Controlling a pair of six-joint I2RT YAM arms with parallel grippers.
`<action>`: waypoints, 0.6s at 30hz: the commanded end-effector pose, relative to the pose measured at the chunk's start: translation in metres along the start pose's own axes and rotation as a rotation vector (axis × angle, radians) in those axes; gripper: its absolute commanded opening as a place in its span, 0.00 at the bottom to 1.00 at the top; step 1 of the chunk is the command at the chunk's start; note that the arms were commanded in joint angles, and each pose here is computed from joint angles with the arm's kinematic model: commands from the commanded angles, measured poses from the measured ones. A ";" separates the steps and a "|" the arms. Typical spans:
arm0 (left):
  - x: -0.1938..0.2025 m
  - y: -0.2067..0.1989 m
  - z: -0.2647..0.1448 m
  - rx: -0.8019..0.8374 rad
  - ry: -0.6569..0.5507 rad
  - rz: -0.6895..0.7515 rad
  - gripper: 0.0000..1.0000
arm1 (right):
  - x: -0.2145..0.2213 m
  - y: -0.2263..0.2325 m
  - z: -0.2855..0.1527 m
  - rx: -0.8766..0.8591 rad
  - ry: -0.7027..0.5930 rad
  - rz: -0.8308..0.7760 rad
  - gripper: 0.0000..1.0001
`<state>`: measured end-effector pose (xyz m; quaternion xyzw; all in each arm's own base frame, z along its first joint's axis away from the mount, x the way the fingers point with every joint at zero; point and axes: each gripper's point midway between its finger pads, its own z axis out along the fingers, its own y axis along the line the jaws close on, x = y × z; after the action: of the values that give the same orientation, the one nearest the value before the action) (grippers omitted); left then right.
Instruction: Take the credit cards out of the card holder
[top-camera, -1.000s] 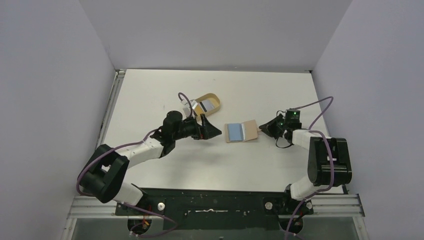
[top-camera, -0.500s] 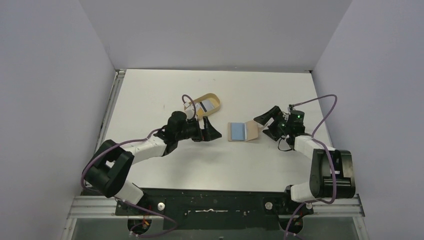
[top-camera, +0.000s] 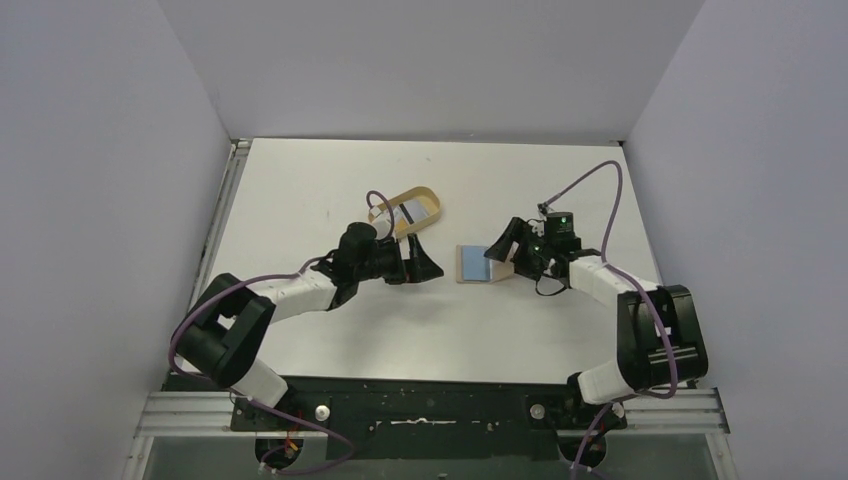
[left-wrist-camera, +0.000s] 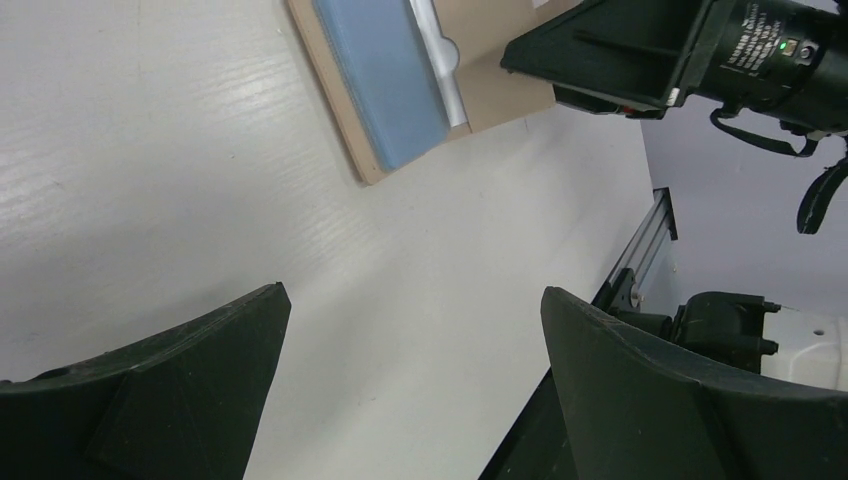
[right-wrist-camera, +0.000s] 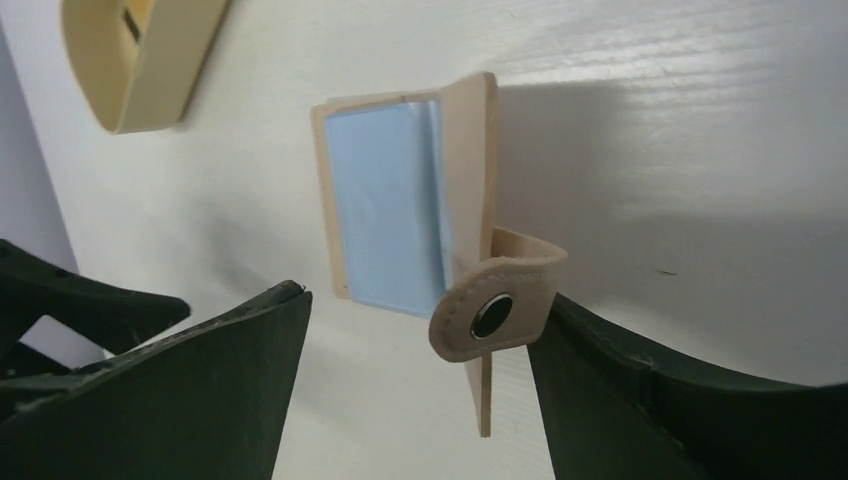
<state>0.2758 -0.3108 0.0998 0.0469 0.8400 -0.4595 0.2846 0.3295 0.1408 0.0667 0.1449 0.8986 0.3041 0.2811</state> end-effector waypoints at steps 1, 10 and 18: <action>-0.021 -0.017 0.005 0.035 -0.050 0.036 0.97 | -0.003 -0.016 0.005 0.095 0.008 -0.028 0.76; -0.019 -0.010 0.010 0.030 -0.051 0.015 0.97 | 0.001 -0.019 0.028 0.056 0.029 -0.004 0.26; -0.037 0.017 0.009 0.084 -0.174 -0.171 0.97 | -0.024 0.059 0.025 -0.360 -0.059 0.119 0.00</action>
<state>0.2914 -0.3090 0.0855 -0.0016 0.8354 -0.4738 0.2786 0.3359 0.1532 0.0282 0.1722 0.8990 0.3284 0.2332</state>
